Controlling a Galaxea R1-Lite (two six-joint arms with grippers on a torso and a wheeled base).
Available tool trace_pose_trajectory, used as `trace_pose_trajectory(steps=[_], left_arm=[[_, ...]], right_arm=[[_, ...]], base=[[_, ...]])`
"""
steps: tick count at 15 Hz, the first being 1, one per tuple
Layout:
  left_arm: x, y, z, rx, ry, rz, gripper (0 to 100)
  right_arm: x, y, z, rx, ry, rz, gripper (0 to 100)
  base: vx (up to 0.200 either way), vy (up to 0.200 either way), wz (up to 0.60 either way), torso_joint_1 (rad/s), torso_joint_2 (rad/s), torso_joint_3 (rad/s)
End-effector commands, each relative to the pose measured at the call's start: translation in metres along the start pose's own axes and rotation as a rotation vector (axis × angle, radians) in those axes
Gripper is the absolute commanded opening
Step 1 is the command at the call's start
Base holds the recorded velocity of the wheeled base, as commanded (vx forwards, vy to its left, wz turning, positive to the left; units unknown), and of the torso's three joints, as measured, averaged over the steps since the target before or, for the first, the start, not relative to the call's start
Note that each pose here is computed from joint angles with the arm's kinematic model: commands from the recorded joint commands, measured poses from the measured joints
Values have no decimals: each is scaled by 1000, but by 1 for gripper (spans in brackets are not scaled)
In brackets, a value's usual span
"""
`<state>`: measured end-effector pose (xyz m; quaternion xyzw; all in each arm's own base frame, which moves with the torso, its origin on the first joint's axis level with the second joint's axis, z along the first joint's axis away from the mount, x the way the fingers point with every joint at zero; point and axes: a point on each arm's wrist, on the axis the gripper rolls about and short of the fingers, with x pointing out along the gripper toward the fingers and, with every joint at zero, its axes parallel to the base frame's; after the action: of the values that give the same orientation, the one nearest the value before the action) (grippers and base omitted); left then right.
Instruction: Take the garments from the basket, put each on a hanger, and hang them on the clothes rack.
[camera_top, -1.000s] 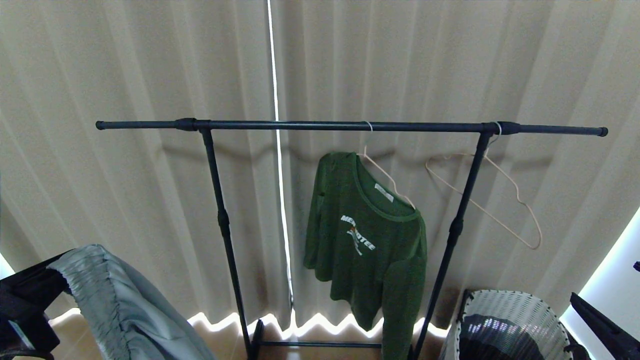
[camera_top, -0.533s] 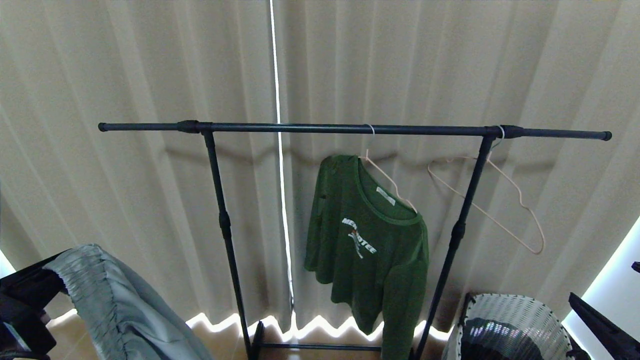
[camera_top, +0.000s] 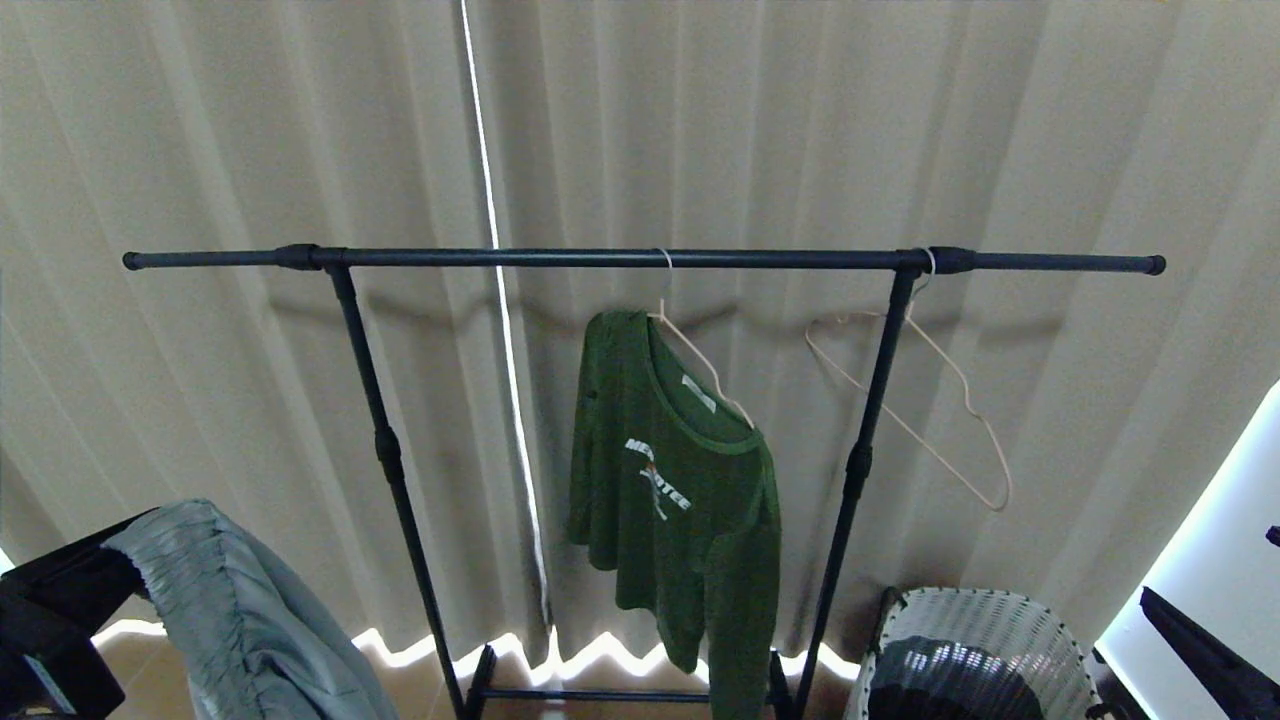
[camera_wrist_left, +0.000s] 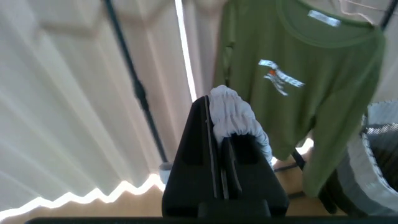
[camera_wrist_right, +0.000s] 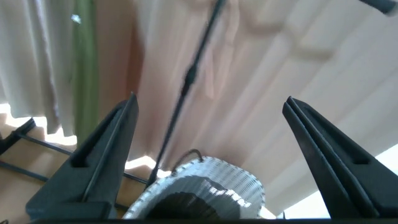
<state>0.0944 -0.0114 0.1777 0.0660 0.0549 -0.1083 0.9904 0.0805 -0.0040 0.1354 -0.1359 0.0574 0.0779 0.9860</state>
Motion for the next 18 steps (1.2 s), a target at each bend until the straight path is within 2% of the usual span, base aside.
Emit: trace_pose_trajectory(steps=[1, 4, 14, 18], left_arm=[[-1, 0, 0, -1, -4, -8, 0], [-1, 0, -1, -3, -2, -13, 0], [-1, -1, -2, -3, 3, -15, 0], [-5, -2, -10, 24, 17, -19, 0]], right_arm=[[0, 0, 0, -1, -1, 0, 100], [0, 0, 0, -1, -1, 0, 100], [0, 0, 1, -1, -4, 3, 100], [3, -3, 6, -3, -10, 3, 100]], base=[[0, 0, 0, 0, 0, 0], [0, 0, 0, 0, 0, 0], [200, 0, 0, 1, 0, 0], [0, 0, 0, 0, 0, 0]])
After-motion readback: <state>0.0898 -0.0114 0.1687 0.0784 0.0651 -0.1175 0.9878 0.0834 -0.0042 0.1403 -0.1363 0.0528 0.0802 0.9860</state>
